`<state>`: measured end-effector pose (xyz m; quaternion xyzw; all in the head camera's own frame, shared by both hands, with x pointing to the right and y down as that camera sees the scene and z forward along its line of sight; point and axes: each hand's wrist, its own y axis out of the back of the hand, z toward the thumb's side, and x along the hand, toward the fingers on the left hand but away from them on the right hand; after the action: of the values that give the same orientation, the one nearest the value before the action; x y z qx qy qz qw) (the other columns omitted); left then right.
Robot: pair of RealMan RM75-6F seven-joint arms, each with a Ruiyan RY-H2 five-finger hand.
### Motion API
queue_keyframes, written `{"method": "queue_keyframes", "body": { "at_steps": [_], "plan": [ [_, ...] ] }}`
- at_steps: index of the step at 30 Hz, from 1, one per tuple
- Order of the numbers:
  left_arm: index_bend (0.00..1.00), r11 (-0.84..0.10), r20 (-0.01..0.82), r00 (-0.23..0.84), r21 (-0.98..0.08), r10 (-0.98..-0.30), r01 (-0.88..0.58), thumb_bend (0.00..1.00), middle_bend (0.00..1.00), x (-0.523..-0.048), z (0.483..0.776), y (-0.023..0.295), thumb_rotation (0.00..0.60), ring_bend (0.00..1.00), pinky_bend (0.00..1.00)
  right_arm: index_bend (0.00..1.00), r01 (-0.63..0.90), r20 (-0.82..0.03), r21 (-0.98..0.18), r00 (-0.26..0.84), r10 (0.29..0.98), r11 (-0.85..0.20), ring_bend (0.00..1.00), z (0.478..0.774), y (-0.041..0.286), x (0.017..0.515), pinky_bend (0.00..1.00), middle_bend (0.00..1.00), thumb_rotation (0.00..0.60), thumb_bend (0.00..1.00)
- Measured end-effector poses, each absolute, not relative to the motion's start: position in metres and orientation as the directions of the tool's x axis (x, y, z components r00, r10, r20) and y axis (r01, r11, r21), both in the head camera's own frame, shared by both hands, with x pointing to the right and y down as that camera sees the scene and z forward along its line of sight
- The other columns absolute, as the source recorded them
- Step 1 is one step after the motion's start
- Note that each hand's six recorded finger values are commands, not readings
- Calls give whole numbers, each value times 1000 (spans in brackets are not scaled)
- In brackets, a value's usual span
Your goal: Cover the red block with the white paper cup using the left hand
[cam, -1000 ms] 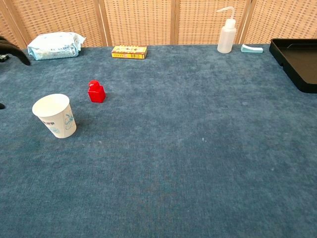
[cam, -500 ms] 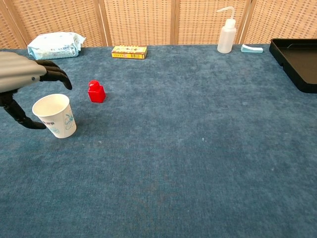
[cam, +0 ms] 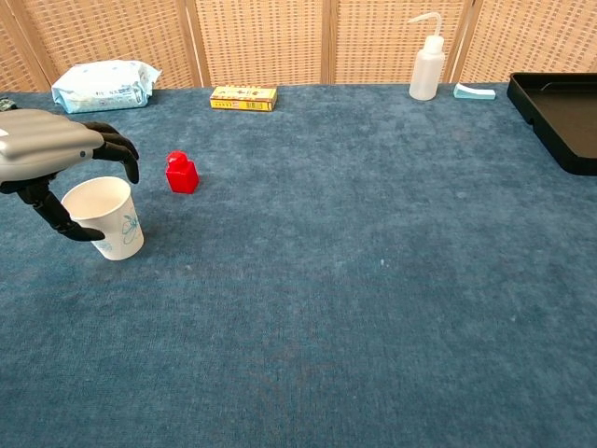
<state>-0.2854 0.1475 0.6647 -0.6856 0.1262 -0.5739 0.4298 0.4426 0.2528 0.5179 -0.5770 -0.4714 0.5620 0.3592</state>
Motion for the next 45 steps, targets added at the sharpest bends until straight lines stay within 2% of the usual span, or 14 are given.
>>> {"method": "queue_keyframes", "body": {
  "at_steps": [4, 8, 10, 15, 21, 27, 31, 35, 36, 40, 45],
  "plan": [
    [295, -621, 686, 301, -728, -662, 291, 241, 135, -287, 668, 148, 395, 43, 190, 373, 145, -328, -938, -74, 942, -315, 440, 520, 254, 442, 413, 410, 131, 274],
    [343, -623, 682, 291, -731, -671, 278, 256, 135, -289, 670, 148, 490, 44, 191, 374, 142, -342, -933, -76, 936, -330, 440, 522, 256, 442, 414, 410, 134, 274],
    [358, -631, 681, 287, -732, -674, 256, 261, 135, -290, 671, 148, 509, 43, 196, 374, 146, -341, -933, -79, 937, -328, 440, 522, 256, 441, 414, 410, 128, 274],
    [363, -649, 678, 277, -734, -681, 201, 268, 135, -293, 671, 147, 508, 43, 205, 375, 144, -337, -935, -77, 938, -324, 441, 523, 255, 440, 413, 410, 132, 275],
    [365, -698, 678, 267, -715, -684, 29, 262, 138, -296, 668, 143, 509, 43, 212, 376, 145, -332, -936, -70, 941, -320, 441, 524, 254, 438, 414, 412, 134, 274],
    [365, -758, 715, 252, -609, -652, -233, 259, 139, -309, 668, 139, 506, 43, 218, 376, 137, -351, -931, -67, 934, -339, 440, 529, 256, 437, 411, 414, 129, 274],
    [365, -770, 758, 251, -467, -602, -435, 259, 139, -317, 673, 140, 500, 43, 222, 376, 143, -347, -931, -65, 936, -336, 441, 530, 256, 436, 401, 414, 130, 275],
    [360, -740, 794, 244, -340, -556, -580, 257, 138, -328, 680, 138, 506, 43, 213, 375, 147, -347, -931, -69, 935, -334, 435, 530, 257, 437, 395, 414, 132, 274],
    [341, -734, 802, 240, -322, -547, -598, 256, 138, -332, 682, 137, 504, 37, 204, 375, 147, -349, -930, -71, 935, -336, 429, 530, 258, 437, 389, 414, 132, 274],
    [41, -740, 821, 216, -321, -528, -591, 187, 120, -347, 689, 131, 506, 0, 136, 370, 152, -356, -927, -73, 932, -342, 419, 530, 258, 437, 374, 417, 130, 274],
    [6, -799, 834, 216, -362, -507, -480, 168, 104, -351, 686, 124, 502, 0, 114, 365, 161, -349, -929, -77, 934, -334, 395, 527, 259, 437, 353, 417, 133, 274]
  ]
}}
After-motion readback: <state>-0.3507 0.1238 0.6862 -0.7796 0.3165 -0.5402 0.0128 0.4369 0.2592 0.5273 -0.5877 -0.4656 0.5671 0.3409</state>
